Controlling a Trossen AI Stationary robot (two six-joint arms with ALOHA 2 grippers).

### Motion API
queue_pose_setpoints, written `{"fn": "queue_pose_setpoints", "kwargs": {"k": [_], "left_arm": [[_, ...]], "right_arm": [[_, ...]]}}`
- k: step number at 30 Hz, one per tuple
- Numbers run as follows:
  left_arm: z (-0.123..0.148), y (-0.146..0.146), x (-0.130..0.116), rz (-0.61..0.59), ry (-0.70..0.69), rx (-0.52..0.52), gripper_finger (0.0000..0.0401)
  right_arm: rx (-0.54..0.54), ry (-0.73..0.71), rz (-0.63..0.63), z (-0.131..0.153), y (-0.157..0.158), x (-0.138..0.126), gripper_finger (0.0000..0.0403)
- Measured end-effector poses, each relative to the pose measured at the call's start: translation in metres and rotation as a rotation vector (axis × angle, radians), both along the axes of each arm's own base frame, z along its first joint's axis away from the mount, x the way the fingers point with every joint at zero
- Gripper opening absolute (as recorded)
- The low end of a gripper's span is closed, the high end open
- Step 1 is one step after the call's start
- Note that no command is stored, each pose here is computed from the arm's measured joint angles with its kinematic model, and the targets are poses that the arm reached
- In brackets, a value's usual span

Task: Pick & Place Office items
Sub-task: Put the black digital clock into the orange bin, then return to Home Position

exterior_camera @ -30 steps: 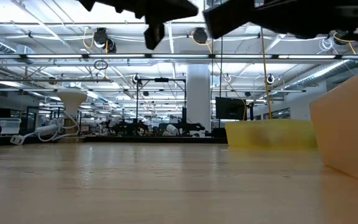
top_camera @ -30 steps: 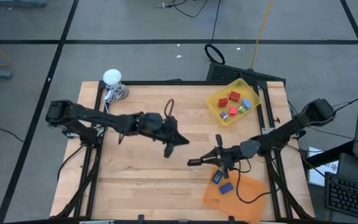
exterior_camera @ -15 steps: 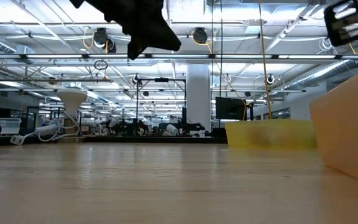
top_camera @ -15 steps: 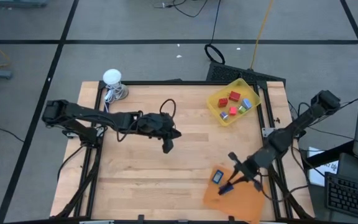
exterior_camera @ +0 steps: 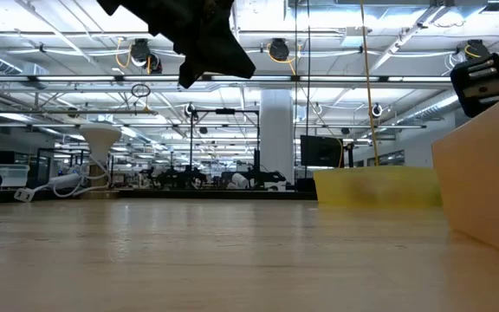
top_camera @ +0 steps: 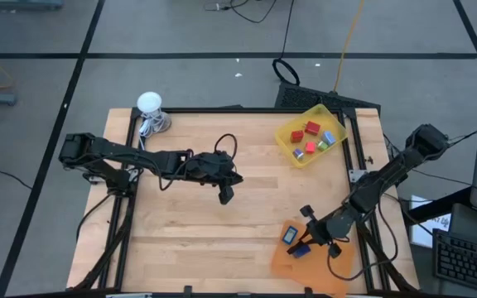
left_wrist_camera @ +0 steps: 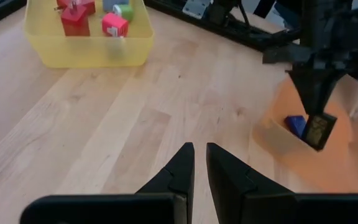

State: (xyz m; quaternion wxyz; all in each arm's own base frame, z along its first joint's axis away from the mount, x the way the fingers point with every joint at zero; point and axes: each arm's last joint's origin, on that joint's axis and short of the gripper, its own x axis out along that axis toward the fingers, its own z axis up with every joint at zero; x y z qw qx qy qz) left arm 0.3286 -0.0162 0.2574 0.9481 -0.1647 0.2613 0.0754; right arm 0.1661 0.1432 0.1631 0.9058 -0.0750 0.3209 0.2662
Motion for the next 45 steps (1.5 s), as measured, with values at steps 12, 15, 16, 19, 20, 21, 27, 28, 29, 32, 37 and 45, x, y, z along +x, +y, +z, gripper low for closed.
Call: {"fn": "queue_pose_setpoints", "kwargs": {"k": [12,15,16,19,20,21,27,28,29,32,37,45], "left_arm": [[0.003,0.0,0.002,-0.008,-0.03,0.013,0.0042],[0.003,0.001,0.002,-0.011,-0.029,0.022,0.0042],[0.003,0.001,0.002,-0.011,-0.03,0.023,0.0042],[0.003,0.001,0.002,-0.012,-0.031,0.024,0.0042],[0.003,0.001,0.002,-0.012,-0.031,0.024,0.0042],[0.003,0.001,0.002,-0.012,-0.031,0.024,0.0042],[0.01,-0.001,-0.001,-0.065,-0.059,-0.05,0.0042],[0.015,-0.002,-0.003,-0.096,-0.085,-0.037,0.0042],[0.02,-0.004,-0.005,-0.124,-0.108,-0.012,0.0042],[0.034,-0.016,-0.013,-0.175,-0.174,0.091,0.0042],[0.041,-0.03,-0.024,-0.148,-0.196,0.219,0.0042],[0.018,-0.021,-0.081,-0.079,-0.363,0.242,0.0042]], "right_arm": [[0.095,-0.078,-0.047,0.007,0.004,0.008,0.015],[0.124,-0.108,-0.046,0.014,0.004,0.007,0.0167],[0.135,-0.12,-0.045,0.016,0.003,0.006,0.0171],[0.155,-0.141,-0.043,0.023,0.002,0.004,0.0178],[0.165,-0.15,-0.043,0.025,0.001,0.004,0.0179],[0.175,-0.162,-0.042,0.028,0.0,0.003,0.0179],[0.33,-0.209,-0.084,0.054,-0.008,-0.007,0.0175],[0.365,-0.212,-0.095,0.058,-0.011,-0.01,0.0175],[0.394,-0.217,-0.102,0.063,-0.013,-0.013,0.0174],[0.439,-0.249,-0.103,0.075,-0.021,-0.022,0.0174],[0.41,-0.252,-0.093,0.081,-0.032,-0.035,0.0177],[0.328,-0.13,-0.121,0.07,-0.043,-0.047,0.0176]]}}
